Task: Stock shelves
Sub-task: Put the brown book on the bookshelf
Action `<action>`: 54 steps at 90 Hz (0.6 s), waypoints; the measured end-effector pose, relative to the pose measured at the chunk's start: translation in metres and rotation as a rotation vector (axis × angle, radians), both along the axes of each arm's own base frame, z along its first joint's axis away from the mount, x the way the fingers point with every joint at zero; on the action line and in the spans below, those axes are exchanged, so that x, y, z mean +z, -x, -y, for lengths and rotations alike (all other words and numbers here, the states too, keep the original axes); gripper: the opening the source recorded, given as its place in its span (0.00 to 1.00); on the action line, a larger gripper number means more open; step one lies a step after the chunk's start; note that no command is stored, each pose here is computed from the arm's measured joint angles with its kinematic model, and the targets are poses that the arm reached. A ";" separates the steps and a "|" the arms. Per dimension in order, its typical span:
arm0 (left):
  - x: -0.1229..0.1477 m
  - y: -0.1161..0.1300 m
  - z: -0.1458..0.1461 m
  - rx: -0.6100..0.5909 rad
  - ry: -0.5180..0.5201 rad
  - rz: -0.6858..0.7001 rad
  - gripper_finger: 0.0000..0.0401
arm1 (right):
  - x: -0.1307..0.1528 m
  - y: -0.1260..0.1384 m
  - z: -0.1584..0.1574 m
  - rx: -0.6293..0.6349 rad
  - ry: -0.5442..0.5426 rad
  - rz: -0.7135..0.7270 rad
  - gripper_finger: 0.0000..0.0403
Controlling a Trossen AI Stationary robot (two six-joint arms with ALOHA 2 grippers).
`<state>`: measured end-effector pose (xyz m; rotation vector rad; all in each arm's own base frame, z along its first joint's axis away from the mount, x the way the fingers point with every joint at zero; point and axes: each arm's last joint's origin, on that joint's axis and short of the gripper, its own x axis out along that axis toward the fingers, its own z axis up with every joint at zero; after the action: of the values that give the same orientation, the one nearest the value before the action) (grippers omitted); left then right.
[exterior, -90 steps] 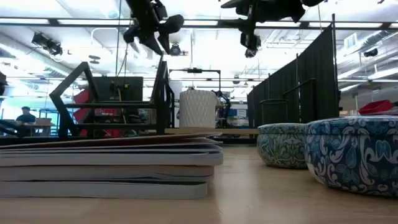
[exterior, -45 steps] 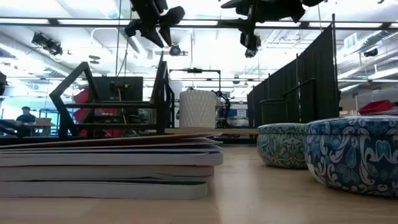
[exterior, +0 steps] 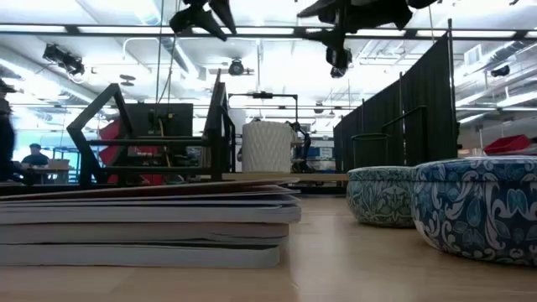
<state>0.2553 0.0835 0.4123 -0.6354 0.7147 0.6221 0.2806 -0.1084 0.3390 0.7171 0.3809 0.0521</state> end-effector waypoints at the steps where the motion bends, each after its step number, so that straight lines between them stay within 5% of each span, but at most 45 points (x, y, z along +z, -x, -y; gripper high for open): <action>1: -0.003 0.000 0.002 -0.001 0.018 -0.012 0.28 | -0.001 0.000 -0.001 -0.002 0.002 -0.006 0.32; 29: -0.080 -0.013 0.077 -0.019 0.347 -0.178 0.28 | -0.012 -0.005 -0.026 0.037 0.052 -0.123 0.32; 54: -0.150 -0.010 0.130 0.157 0.617 -0.239 0.43 | -0.017 -0.005 -0.041 0.178 0.117 -0.153 0.32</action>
<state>0.2649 -0.0467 0.2622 -1.2081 1.1032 0.6277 0.2852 -0.0674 0.3215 0.5717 0.5888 0.1430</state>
